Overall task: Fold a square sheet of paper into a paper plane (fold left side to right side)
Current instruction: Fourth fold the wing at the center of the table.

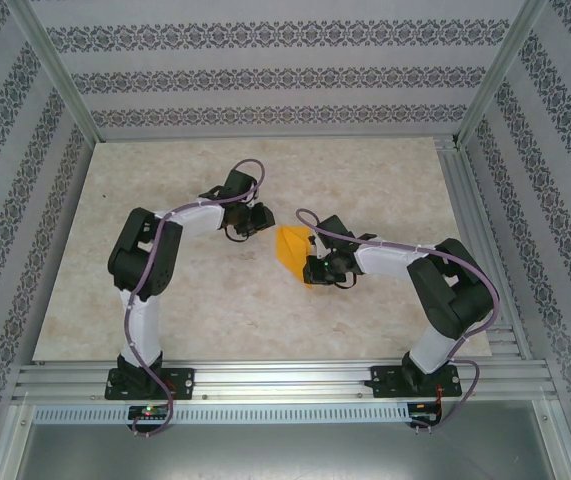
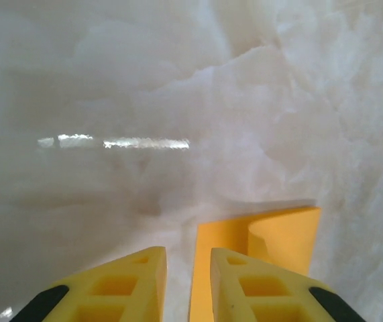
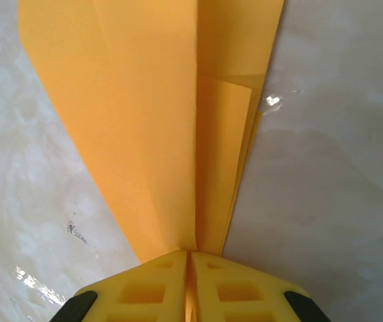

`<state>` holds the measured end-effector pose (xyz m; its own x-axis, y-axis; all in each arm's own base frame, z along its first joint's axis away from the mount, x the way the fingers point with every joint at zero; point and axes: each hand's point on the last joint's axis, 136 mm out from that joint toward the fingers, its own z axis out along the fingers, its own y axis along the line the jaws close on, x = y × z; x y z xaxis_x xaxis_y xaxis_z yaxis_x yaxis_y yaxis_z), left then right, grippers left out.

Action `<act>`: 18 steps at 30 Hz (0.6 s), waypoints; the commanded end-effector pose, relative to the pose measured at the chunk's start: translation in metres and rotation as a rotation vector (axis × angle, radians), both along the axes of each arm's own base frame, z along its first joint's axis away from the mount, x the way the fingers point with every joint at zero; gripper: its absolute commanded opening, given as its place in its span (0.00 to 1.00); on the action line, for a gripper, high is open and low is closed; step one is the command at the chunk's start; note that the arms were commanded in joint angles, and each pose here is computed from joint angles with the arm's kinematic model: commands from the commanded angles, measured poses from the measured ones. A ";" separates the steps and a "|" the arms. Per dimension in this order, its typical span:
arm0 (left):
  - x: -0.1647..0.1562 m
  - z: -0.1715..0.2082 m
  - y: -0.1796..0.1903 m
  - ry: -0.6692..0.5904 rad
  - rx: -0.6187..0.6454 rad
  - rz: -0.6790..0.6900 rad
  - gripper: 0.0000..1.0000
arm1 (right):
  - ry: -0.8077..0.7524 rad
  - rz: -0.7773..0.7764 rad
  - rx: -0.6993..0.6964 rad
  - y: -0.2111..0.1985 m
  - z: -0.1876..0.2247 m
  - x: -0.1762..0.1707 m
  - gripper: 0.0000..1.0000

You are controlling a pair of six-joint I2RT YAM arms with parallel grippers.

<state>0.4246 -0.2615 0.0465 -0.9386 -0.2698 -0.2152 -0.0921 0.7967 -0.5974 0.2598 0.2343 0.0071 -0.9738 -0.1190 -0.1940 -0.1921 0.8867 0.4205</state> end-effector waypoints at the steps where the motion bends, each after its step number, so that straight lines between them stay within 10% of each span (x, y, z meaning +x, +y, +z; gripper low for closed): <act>1: -0.003 0.039 -0.022 -0.111 -0.084 -0.073 0.26 | 0.244 0.012 -0.257 -0.050 -0.053 -0.066 0.11; 18: -0.032 -0.004 -0.080 -0.021 -0.129 -0.185 0.22 | 0.248 0.014 -0.265 -0.051 -0.055 -0.067 0.11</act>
